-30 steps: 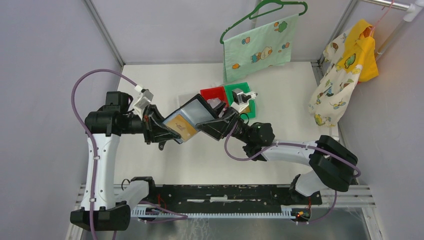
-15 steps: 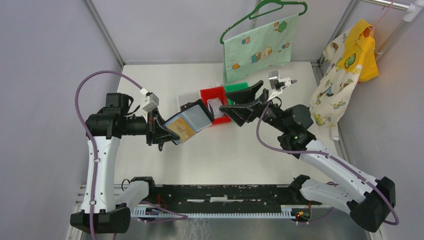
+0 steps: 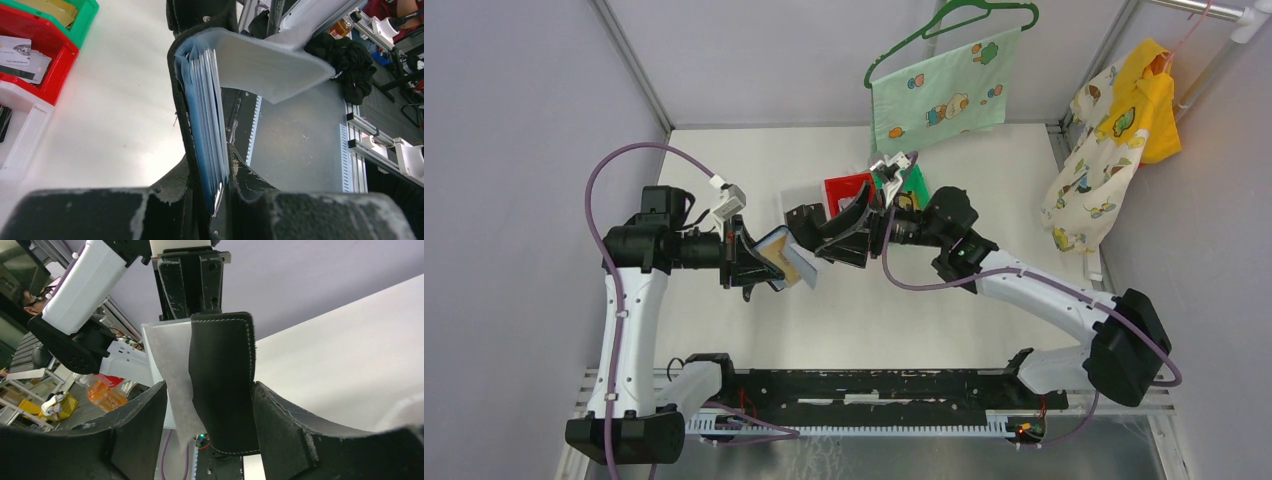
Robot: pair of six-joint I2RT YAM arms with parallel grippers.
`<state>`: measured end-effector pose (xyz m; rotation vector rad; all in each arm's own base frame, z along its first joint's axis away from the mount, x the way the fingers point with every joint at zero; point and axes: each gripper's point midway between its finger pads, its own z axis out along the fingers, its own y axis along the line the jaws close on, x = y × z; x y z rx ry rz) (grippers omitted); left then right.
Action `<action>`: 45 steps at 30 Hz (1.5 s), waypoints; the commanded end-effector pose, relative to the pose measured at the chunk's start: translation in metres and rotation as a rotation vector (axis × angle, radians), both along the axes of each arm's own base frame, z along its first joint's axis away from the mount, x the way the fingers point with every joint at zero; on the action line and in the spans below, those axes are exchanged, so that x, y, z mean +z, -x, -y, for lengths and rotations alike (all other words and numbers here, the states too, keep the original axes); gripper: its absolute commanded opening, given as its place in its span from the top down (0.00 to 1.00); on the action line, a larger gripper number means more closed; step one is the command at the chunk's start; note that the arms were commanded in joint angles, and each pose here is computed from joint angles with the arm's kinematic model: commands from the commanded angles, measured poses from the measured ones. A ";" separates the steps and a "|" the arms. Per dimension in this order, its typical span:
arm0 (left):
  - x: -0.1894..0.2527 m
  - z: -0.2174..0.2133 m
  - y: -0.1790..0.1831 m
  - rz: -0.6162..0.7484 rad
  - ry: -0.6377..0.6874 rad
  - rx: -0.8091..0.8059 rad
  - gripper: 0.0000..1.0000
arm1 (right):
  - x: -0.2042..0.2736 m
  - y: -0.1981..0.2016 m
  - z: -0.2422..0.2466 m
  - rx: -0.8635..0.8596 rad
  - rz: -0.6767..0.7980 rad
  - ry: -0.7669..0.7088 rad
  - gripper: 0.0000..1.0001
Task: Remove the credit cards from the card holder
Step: Remove the credit card from the card holder.
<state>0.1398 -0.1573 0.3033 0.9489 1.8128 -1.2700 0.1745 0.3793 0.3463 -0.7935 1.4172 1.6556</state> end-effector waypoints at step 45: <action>0.014 0.003 0.004 -0.111 0.043 -0.001 0.98 | 0.007 0.035 -0.025 0.172 0.039 0.042 0.41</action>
